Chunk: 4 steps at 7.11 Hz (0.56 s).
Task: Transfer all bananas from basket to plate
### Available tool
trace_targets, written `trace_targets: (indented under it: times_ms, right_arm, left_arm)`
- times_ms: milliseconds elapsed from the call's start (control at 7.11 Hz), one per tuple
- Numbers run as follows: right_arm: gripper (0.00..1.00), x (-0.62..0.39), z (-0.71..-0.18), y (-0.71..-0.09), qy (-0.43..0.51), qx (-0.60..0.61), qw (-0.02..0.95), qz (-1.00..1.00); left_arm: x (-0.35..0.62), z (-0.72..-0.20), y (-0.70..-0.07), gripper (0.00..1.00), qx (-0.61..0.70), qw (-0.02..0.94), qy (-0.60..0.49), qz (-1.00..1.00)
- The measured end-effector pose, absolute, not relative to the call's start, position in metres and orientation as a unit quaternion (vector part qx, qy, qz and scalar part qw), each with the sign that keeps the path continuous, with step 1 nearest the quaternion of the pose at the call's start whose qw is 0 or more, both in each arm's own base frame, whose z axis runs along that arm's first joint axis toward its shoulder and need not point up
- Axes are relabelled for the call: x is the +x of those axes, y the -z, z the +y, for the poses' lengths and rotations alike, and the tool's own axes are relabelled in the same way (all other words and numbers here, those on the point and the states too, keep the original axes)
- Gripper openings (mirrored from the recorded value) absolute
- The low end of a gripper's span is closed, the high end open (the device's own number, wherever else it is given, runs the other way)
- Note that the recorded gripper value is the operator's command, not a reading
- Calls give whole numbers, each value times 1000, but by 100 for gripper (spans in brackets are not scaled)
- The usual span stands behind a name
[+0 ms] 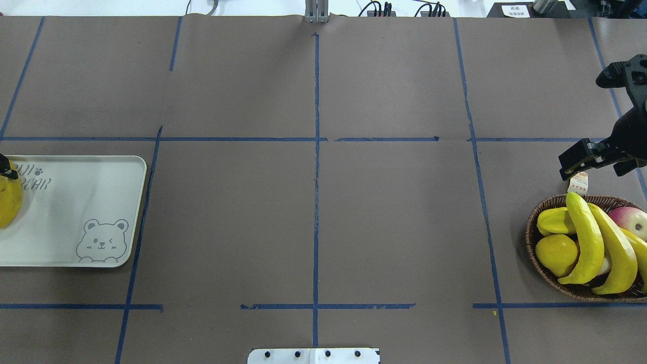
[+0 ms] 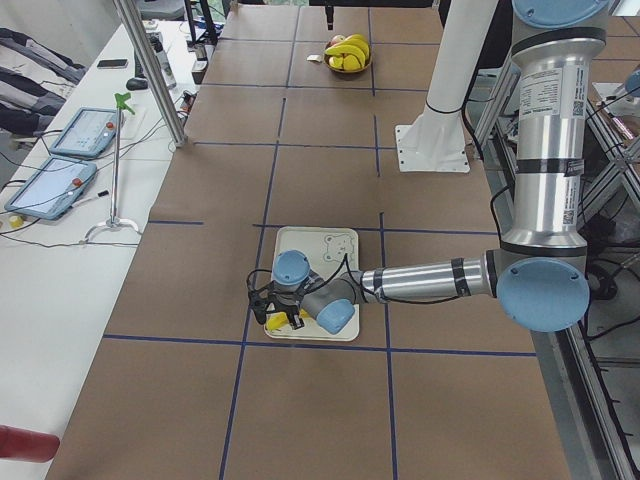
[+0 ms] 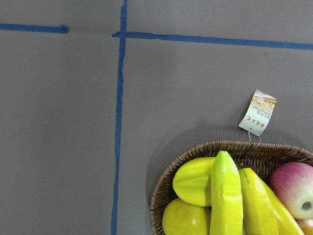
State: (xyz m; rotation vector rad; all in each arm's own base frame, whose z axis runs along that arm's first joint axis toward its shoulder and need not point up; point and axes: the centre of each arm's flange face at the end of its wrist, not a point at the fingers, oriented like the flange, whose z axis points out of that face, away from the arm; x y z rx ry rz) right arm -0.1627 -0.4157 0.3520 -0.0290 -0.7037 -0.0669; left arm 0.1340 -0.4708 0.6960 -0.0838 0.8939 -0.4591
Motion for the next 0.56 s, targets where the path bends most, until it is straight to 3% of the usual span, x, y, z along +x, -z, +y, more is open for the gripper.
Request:
trace_targets:
  times_ms: [562]
  right_arm:
    - [100, -152, -398, -377, 32, -22, 941, -337]
  left_arm:
    - [120, -472, -626, 100, 18, 857, 134, 497]
